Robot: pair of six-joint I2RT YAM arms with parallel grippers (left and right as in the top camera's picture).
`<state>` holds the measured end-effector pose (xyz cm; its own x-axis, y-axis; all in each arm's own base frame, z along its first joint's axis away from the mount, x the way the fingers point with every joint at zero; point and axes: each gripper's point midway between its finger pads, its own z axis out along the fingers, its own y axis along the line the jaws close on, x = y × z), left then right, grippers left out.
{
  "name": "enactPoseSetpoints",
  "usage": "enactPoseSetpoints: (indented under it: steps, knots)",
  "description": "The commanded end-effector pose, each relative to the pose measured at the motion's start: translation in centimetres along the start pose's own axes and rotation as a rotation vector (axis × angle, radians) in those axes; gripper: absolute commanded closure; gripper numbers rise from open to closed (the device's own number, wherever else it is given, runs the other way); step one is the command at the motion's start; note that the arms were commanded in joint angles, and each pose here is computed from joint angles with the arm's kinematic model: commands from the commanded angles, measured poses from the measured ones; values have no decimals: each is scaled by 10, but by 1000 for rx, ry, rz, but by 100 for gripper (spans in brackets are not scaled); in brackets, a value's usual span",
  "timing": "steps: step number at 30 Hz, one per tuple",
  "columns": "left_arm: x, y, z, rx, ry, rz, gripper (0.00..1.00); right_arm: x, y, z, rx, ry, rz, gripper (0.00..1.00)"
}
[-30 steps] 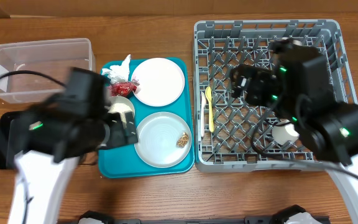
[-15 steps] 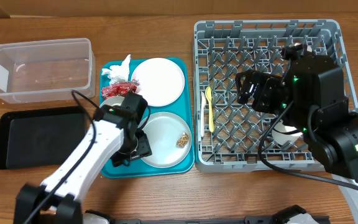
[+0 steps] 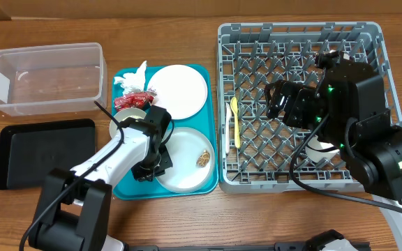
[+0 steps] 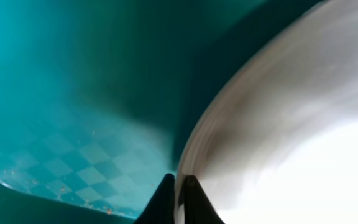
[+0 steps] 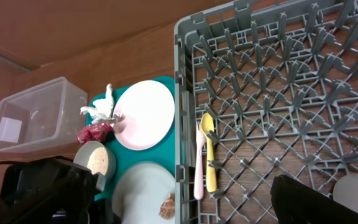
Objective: Sort waste into correct bins and load items into the dishwasher rack
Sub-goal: 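Grasp the grey plate rim with the left gripper and lift it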
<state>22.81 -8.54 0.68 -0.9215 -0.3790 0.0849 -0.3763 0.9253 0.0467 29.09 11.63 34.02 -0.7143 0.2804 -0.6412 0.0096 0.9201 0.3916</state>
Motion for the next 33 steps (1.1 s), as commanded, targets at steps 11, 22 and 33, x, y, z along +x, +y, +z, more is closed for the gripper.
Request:
enactPoseSetpoints:
  steps: [11,22,33]
  knots:
    - [2,13,-64,-1,-86,-30,96,-7,1,-5,-4,-27,8,0]
    - [1,20,-143,88,-253,-37,96,-8,1,-5,-5,-30,8,0]
    - [-3,60,-195,143,-370,-174,96,-8,2,-5,-6,-30,8,0]
